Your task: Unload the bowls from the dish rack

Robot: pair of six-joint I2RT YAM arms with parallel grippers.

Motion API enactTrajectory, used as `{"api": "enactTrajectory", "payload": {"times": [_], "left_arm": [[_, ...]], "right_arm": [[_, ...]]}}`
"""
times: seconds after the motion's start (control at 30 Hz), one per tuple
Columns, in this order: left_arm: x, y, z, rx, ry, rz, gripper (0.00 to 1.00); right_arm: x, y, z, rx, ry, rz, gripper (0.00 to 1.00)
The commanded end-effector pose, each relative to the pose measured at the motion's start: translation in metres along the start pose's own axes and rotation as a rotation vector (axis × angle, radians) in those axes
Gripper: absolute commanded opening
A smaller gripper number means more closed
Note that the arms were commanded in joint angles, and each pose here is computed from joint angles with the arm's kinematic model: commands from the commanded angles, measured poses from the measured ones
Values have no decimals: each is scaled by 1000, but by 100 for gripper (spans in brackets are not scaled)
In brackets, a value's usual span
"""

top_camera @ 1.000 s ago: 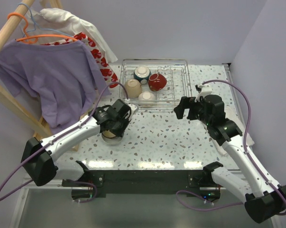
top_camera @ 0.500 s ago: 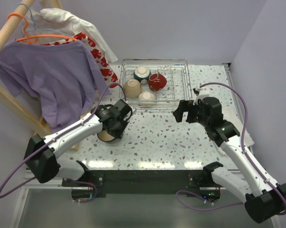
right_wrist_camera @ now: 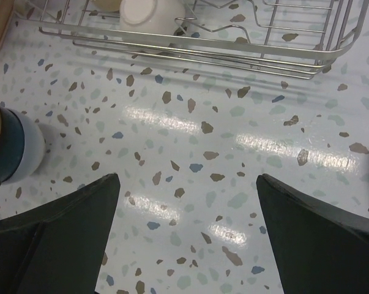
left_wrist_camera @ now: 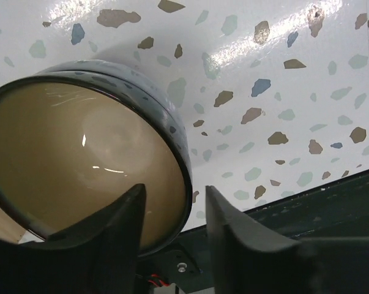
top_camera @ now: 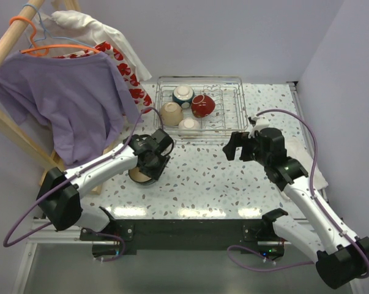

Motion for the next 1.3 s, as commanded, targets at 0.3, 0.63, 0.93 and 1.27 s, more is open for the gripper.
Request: {"api": "enactTrajectory", "payload": {"times": [0.3,0.63,0.93,1.27], "left_arm": [[-21,-3,-51,46,-287,-113,85],[-14,21,-69,-48,-603,-249,99],[21,49,-78,-188,-979,-318,100],[50,61,-79,-230,-1213,-376,100]], "right_arm": [[-9,17,9,-130,-12,60,99],[-30,40,28,-263,9,135,99],[-77,52,68,-211,-39,206,99],[-122,53,150,-76,-114,341,99]]}}
Point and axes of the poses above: each gripper's point midway between its finger pads, its own z axis out along the fingers, its own y axis along the line the jaws close on, x = y × z, the point moved 9 cm from there along -z, back along the fingers, and after that the axes turned 7 degrees about z, right-handed, at the moved point
